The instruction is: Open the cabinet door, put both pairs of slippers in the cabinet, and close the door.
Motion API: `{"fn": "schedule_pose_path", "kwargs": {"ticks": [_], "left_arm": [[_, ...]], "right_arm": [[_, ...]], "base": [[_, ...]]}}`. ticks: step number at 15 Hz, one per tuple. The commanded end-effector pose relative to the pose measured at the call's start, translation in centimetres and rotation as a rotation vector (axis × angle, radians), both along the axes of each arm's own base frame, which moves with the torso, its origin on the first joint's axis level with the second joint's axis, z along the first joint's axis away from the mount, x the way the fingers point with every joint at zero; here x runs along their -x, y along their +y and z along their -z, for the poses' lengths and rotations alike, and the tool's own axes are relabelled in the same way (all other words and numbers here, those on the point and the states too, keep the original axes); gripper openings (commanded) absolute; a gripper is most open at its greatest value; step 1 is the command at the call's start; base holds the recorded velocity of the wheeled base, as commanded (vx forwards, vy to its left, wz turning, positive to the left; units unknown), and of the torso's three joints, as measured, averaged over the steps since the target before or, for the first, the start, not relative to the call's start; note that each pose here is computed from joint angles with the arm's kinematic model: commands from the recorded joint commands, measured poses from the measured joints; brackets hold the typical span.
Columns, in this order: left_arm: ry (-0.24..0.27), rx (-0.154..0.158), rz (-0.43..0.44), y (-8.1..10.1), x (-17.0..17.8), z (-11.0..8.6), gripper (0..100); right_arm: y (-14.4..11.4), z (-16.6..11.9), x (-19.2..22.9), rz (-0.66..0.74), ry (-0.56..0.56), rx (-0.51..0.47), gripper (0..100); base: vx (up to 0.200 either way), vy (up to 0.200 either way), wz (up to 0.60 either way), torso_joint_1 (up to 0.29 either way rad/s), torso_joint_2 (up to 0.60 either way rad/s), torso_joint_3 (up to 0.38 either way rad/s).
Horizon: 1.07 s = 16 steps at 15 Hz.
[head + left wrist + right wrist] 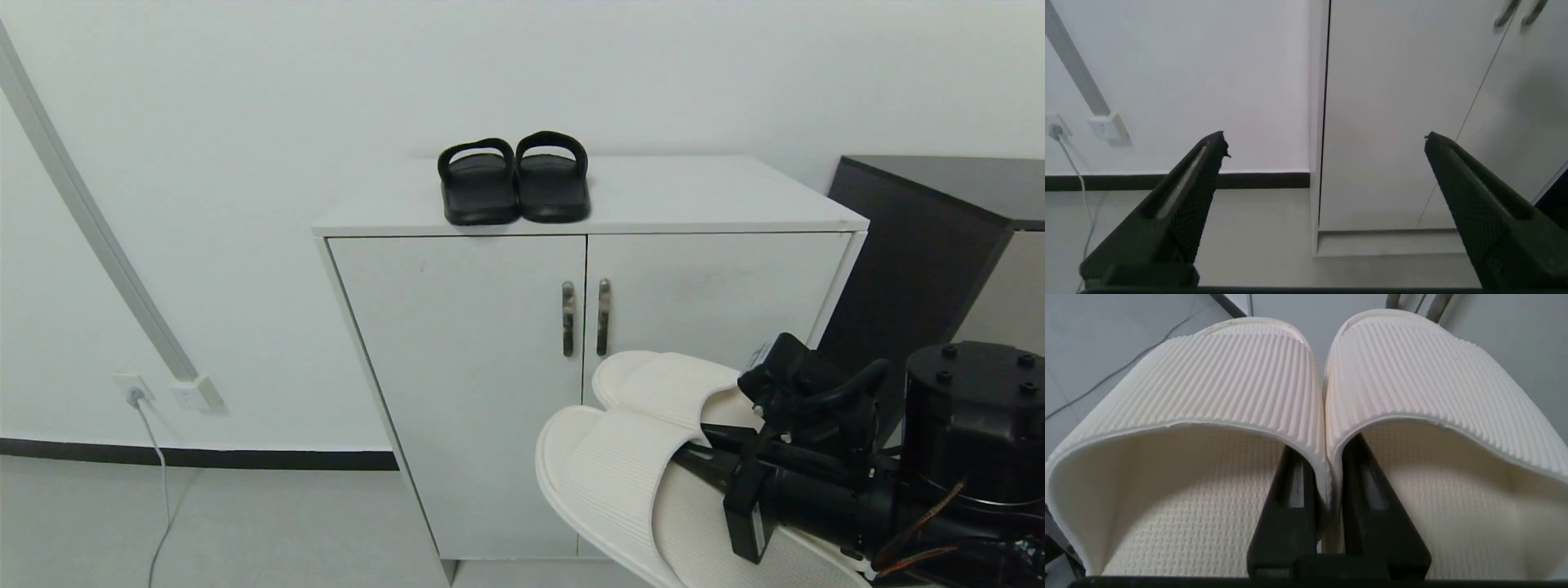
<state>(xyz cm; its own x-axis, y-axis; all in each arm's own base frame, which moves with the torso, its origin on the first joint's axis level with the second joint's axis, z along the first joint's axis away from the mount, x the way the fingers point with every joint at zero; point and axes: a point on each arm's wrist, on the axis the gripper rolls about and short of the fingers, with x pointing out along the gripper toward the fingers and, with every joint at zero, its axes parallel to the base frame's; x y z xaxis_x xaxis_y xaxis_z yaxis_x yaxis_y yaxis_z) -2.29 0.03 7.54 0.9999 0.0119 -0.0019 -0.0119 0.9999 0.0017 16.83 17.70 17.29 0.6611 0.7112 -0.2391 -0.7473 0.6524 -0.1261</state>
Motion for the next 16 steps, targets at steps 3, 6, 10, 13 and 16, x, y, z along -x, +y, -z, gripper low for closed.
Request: {"fn": "schedule_pose_path", "kwargs": {"ticks": [3, 6, 10, 13, 16], "left_arm": [[0.001, 0.0, -0.002, 0.0, -0.01, -0.02, 100], [0.0, 0.0, -0.002, 0.0, -0.01, -0.04, 100], [0.0, 0.0, -0.002, 0.0, -0.01, 0.01, 100], [0.0, 0.0, 0.0, 0.0, 0.01, -0.02, 100], [-0.002, 0.003, 0.0, 0.0, 0.01, -0.03, 100]], "right_arm": [[0.07, 0.14, -0.05, -0.001, 0.004, 0.004, 0], [0.03, 0.34, -0.02, -0.001, 0.009, 0.01, 0], [0.03, 0.34, -0.02, -0.001, 0.009, 0.01, 0], [0.01, 0.38, 0.0, 0.001, 0.01, 0.011, 0], [-0.06, 0.5, 0.07, -0.001, 0.013, 0.014, 0]], "base": [[0.0, 0.0, 0.0, -0.094, 0.45, 0.352], [0.0, 0.0, 0.0, -0.056, 0.45, 0.378], [0.0, 0.0, 0.0, -0.013, 0.27, 0.253], [-0.067, 0.0, 0.0, -0.001, -0.01, 0.001], [-0.133, 0.0, 0.0, 0.003, -0.02, 0.002]]}}
